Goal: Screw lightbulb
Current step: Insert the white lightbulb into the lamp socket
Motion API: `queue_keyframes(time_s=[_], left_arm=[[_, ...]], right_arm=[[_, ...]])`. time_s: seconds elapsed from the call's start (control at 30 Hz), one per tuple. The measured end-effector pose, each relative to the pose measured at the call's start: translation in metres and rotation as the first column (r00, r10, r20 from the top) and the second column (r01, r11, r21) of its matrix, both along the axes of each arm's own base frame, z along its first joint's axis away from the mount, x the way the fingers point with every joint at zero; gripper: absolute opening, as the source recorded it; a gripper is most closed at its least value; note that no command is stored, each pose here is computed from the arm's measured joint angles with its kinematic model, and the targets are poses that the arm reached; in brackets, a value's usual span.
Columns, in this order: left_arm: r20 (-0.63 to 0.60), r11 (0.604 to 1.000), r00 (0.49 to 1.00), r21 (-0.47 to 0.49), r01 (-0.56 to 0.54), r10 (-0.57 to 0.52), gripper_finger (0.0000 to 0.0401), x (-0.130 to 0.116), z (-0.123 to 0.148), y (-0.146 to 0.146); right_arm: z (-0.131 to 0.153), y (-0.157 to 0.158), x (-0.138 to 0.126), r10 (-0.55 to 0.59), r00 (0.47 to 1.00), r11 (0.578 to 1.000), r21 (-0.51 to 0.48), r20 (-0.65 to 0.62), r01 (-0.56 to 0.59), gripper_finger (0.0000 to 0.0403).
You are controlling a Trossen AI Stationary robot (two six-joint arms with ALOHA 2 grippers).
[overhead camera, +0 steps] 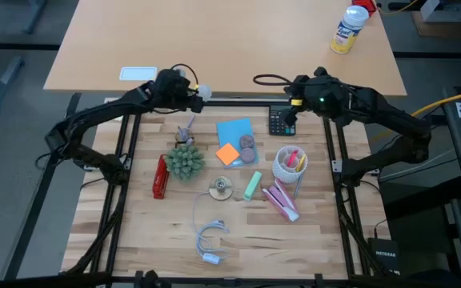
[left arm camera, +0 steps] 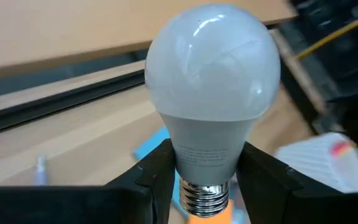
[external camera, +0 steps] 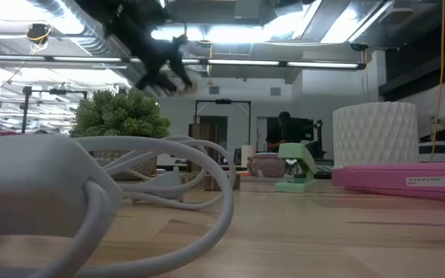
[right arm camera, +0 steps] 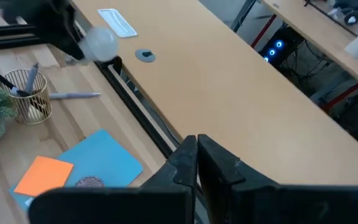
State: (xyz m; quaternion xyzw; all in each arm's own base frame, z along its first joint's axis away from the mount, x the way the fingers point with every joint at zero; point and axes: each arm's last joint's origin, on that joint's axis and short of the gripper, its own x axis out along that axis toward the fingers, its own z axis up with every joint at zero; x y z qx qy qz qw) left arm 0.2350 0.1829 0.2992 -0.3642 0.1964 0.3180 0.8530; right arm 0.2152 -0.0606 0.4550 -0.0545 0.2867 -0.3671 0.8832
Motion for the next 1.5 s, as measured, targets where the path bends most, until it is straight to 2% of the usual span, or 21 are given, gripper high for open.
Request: queue_keyframes(time_s=[0.23,0.43,0.6,0.73,0.9,1.07,1.2,1.33,1.5], left_arm=[[0.096,0.984,0.988,0.141,0.110,-0.124,0.0141,-0.012,0.040,-0.041],[0.141,0.953,0.977,0.281,0.116,-0.160,0.0143,-0.022,0.067,-0.076],[0.155,0.930,0.973,0.351,0.107,-0.171,0.0141,-0.025,0.078,-0.106],[0.160,0.916,0.969,0.383,0.117,-0.190,0.0141,-0.018,0.080,-0.132],[0.160,0.915,0.975,0.395,0.082,-0.156,0.0143,-0.011,0.070,-0.164],[0.230,0.921,0.964,0.389,0.037,-0.135,0.0143,-0.006,0.050,-0.192],[0.282,0.919,0.951,0.395,0.004,-0.125,0.0147,-0.005,0.031,-0.209],[0.326,0.919,0.936,0.394,-0.006,-0.134,0.0146,-0.007,0.011,-0.220],[0.371,0.911,0.914,0.412,-0.003,-0.165,0.0149,-0.002,-0.020,-0.229]], right_arm=[[0.004,0.001,-0.007,0.016,1.000,1.000,-0.023,-0.006,-0.016,0.0017],[0.007,0.003,-0.014,0.033,0.999,0.999,-0.019,0.012,-0.033,0.0017],[0.016,0.007,-0.031,0.053,0.997,0.998,-0.023,0.059,-0.052,0.0017],[0.025,0.013,-0.051,0.098,0.988,0.995,-0.016,0.121,-0.097,0.0017],[0.035,0.021,-0.079,0.178,0.963,0.984,-0.005,0.202,-0.181,0.0017],[0.042,0.028,-0.107,0.226,0.935,0.973,-0.015,0.274,-0.230,0.0017],[0.041,0.033,-0.124,0.256,0.919,0.961,0.020,0.301,-0.274,0.0017],[0.023,0.036,-0.126,0.290,0.907,0.941,0.081,0.306,-0.328,0.0017],[-0.019,0.034,-0.110,0.285,0.891,0.923,0.147,0.354,-0.354,0.0017]])
